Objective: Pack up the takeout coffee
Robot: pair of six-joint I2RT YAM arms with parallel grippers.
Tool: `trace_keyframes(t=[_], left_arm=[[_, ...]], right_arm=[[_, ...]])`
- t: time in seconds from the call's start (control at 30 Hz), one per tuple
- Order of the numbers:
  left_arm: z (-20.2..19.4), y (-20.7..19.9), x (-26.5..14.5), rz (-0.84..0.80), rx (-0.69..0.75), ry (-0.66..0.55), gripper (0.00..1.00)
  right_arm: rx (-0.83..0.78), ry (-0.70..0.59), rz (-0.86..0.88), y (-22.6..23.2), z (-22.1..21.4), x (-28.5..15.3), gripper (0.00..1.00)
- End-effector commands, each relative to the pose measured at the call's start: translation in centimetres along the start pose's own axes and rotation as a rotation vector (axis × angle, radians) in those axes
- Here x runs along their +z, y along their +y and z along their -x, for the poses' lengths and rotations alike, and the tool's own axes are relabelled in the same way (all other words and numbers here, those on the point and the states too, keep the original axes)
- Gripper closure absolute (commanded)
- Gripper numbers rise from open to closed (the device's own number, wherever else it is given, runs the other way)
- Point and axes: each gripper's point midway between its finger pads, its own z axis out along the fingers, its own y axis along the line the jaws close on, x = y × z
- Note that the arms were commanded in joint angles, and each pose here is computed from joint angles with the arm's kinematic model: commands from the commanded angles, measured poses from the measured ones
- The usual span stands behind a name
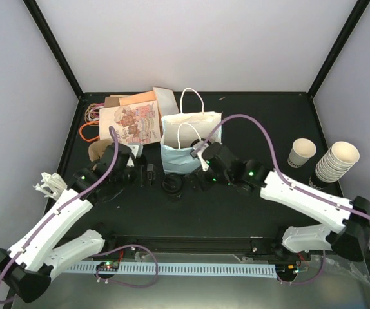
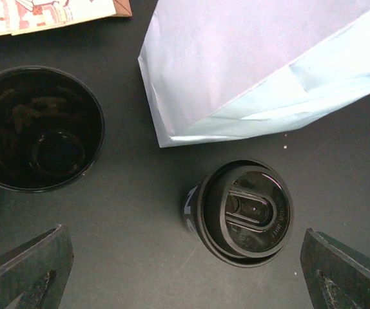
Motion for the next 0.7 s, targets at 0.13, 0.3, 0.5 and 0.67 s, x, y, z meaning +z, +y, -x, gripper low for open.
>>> trace_keyframes(t=[0.13,0.3,0.5,0.67], left_arm=[[1.6,0.1,-1.4,-0.096,-0.022,-0.09,0.01],[1.8,0.5,-1.6,-0.099,-0.029,-0.106,0.01],[1.8,1.0,-1.7,-0.089,-0.023,-0.11,0.01],[1.9,1.1,-1.9,-0.09,-0.018,-0.117,0.01]], right_arm=[[-0.125,0.137,0.051,3.1,0.5,3.4,0.0],[-0.148,0.194,0.035,4.1,0.9,5.4,0.0],[-0.173,0.255,0.014,5.5,0.6,7.1,0.0],[-0.178,0.307,0.012,6.1,-0.1,8.6,0.02]])
